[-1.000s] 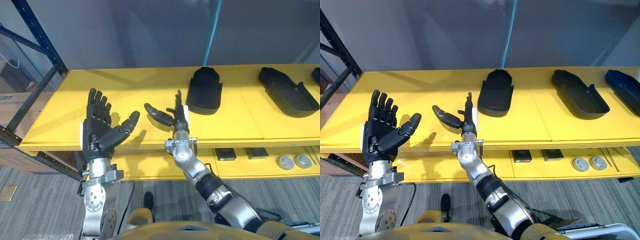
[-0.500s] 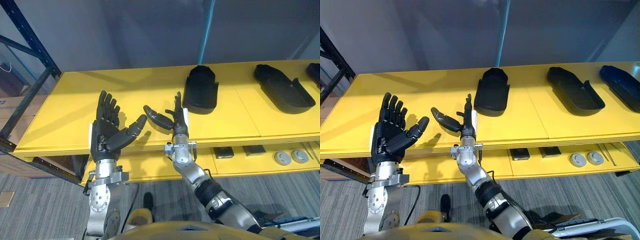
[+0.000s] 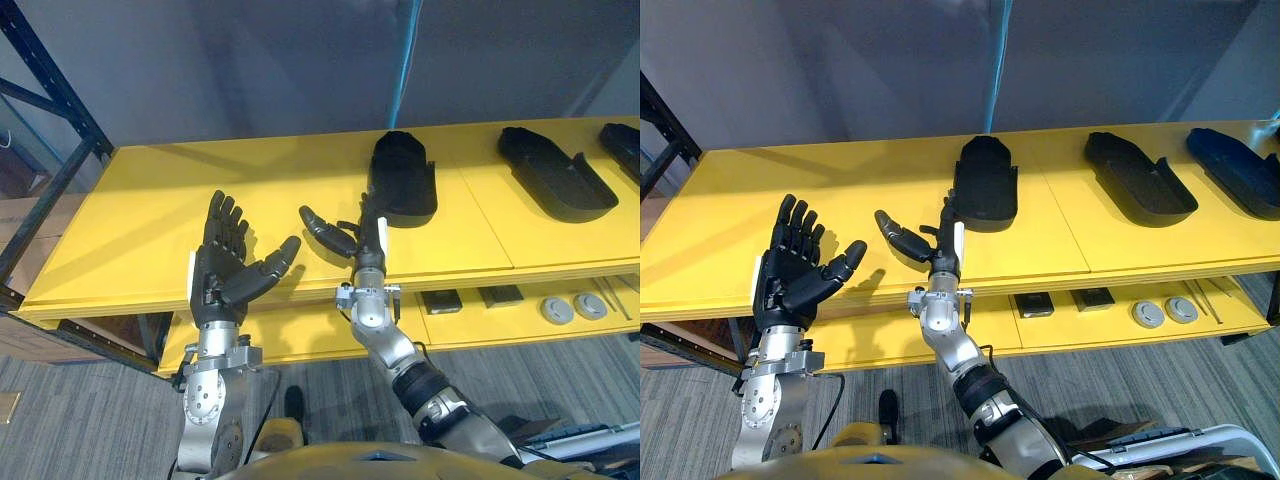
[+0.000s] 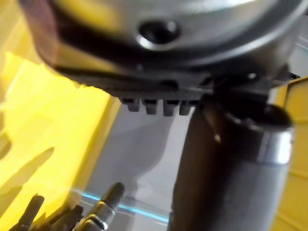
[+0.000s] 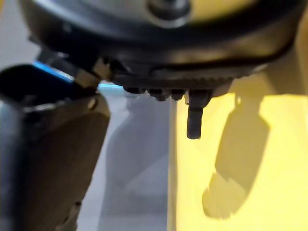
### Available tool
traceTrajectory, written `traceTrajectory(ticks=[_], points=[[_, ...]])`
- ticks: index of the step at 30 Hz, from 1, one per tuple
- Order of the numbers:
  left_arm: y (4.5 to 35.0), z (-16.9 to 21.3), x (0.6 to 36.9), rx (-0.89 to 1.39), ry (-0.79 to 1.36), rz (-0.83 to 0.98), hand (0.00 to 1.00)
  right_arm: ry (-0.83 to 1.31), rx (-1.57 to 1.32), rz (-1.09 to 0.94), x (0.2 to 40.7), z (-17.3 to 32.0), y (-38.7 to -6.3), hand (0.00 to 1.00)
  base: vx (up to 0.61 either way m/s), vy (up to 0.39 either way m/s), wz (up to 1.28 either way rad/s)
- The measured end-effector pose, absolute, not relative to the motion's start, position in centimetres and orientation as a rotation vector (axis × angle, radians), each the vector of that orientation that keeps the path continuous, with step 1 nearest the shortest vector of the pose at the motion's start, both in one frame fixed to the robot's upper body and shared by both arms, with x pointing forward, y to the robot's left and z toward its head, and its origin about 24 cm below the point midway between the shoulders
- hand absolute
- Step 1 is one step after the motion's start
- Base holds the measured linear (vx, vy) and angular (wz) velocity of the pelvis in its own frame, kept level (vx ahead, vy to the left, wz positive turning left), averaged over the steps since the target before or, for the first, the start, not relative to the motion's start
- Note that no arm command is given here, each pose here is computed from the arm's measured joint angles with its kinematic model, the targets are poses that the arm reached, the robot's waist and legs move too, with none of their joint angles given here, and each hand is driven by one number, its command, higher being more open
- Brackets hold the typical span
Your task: Walk over and take three plastic housings, then place them on the shelf
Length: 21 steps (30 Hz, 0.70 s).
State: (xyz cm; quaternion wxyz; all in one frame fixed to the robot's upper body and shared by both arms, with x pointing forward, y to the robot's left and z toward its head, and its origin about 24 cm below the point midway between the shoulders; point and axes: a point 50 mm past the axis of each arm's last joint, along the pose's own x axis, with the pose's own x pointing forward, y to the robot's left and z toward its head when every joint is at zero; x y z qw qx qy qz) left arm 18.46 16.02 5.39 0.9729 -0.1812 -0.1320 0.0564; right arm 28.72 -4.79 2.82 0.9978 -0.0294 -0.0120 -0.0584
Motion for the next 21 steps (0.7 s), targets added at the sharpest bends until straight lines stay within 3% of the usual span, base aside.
traceTrajectory(ticks=[21], points=[[15.6,5.3,18.5,-0.372,-0.260,0.095,1.00,-0.026,-0.043,-0.134,28.9,2.7,-6.6,1.00,0.00,-0.001,0.00]])
